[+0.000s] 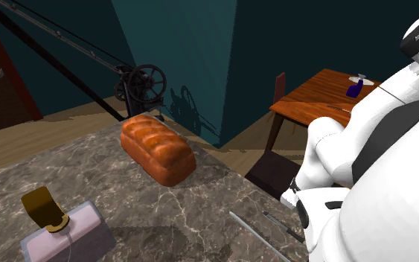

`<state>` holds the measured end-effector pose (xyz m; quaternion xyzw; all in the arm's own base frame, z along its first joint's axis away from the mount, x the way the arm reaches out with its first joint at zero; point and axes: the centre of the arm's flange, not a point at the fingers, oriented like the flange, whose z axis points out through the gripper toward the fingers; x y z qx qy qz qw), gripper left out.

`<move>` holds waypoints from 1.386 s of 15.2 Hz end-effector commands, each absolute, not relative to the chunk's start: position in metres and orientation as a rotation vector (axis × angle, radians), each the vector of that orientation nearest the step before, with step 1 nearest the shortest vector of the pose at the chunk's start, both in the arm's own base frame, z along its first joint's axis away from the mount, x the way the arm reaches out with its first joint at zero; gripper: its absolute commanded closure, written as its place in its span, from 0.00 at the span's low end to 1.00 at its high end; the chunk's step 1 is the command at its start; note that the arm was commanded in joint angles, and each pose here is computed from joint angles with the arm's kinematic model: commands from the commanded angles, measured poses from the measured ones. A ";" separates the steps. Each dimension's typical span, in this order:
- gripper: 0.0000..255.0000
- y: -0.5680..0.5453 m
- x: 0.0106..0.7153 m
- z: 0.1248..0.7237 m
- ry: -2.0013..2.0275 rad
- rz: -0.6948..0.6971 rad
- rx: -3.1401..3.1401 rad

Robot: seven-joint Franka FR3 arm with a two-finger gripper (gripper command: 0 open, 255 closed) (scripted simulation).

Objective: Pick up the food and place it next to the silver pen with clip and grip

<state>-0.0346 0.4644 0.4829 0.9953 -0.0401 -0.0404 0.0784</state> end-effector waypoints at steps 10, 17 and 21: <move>1.00 0.464 -0.033 0.449 -0.120 -0.121 2.980; 0.00 0.464 -0.033 0.449 -0.120 -0.121 2.980; 0.00 0.468 -0.031 0.475 -0.120 -0.121 2.980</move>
